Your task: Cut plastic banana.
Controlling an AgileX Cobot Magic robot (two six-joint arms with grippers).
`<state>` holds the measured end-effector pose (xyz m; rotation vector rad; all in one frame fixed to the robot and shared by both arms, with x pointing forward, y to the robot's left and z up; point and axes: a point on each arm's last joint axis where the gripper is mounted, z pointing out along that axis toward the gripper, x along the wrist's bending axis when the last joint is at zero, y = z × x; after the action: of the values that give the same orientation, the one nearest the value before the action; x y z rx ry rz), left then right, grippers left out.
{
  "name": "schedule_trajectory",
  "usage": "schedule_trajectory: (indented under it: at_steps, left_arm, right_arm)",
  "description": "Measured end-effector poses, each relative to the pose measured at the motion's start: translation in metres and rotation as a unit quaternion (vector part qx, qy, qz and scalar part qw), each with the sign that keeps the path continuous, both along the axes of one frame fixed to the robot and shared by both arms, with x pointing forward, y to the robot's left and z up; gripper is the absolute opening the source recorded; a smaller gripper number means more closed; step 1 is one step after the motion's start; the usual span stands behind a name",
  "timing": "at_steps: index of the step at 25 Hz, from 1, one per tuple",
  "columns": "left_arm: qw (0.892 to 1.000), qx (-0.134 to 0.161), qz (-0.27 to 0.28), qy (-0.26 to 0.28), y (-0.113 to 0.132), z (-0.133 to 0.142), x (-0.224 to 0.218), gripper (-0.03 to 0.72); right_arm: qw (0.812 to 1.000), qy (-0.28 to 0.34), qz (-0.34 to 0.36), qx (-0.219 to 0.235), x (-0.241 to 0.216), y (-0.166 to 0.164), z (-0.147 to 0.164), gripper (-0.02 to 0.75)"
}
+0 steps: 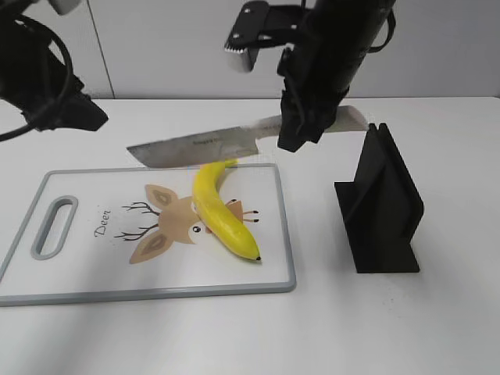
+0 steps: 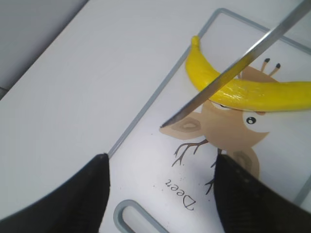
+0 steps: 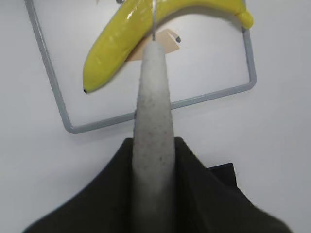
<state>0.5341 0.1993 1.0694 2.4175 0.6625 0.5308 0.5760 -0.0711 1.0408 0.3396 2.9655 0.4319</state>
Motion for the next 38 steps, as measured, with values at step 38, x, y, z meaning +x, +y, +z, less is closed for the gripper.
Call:
schedule_trajectory:
  at_steps: [38]
  left_arm:
    - [0.95,-0.092,0.298,-0.01,0.08,0.115,-0.2,0.573]
  right_arm:
    - [0.844,-0.045,-0.514,0.144,-0.114,-0.101,0.057,0.18]
